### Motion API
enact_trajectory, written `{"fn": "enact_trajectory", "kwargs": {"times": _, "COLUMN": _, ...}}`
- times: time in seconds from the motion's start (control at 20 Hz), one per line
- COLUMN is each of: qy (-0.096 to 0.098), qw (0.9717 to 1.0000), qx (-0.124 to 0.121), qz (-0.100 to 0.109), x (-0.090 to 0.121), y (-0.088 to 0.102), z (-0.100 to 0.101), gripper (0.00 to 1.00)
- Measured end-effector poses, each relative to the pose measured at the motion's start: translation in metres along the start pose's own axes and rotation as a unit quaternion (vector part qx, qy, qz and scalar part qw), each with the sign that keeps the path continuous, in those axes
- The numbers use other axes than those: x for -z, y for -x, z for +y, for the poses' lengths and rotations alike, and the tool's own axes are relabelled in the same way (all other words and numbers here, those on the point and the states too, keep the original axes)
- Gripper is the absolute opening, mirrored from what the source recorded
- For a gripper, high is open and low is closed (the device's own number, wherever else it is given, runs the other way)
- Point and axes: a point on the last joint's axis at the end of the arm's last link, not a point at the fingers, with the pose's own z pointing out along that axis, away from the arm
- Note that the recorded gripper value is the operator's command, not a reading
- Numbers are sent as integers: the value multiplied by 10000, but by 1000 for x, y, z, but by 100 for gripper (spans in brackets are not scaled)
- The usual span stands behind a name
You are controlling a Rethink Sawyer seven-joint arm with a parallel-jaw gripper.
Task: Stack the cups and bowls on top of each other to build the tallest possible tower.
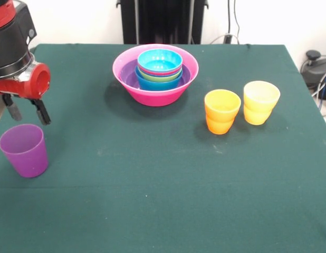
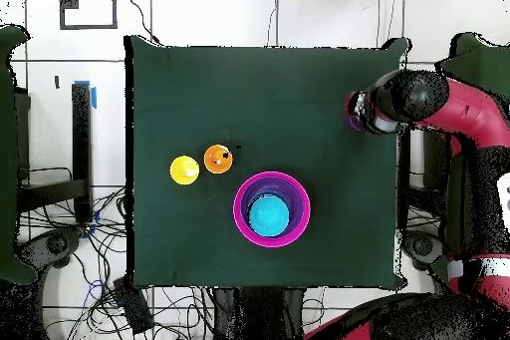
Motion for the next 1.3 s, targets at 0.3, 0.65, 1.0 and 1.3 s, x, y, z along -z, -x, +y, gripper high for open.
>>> {"fn": "enact_trajectory", "kwargs": {"times": 0.3, "qy": 26, "qw": 10000, "qx": -25, "qz": 84, "x": -5, "y": -7, "z": -6, "gripper": 100}}
{"fn": "enact_trajectory", "kwargs": {"times": 0.65, "qy": 31, "qw": 10000, "qx": -24, "qz": 88, "x": -6, "y": -7, "z": -5, "gripper": 100}}
{"fn": "enact_trajectory", "kwargs": {"times": 1.0, "qy": 29, "qw": 10000, "qx": -22, "qz": 89, "x": -6, "y": -7, "z": -5, "gripper": 100}}
{"fn": "enact_trajectory", "kwargs": {"times": 1.3, "qy": 32, "qw": 9999, "qx": -22, "qz": 96, "x": -7, "y": -8, "z": -5, "gripper": 100}}
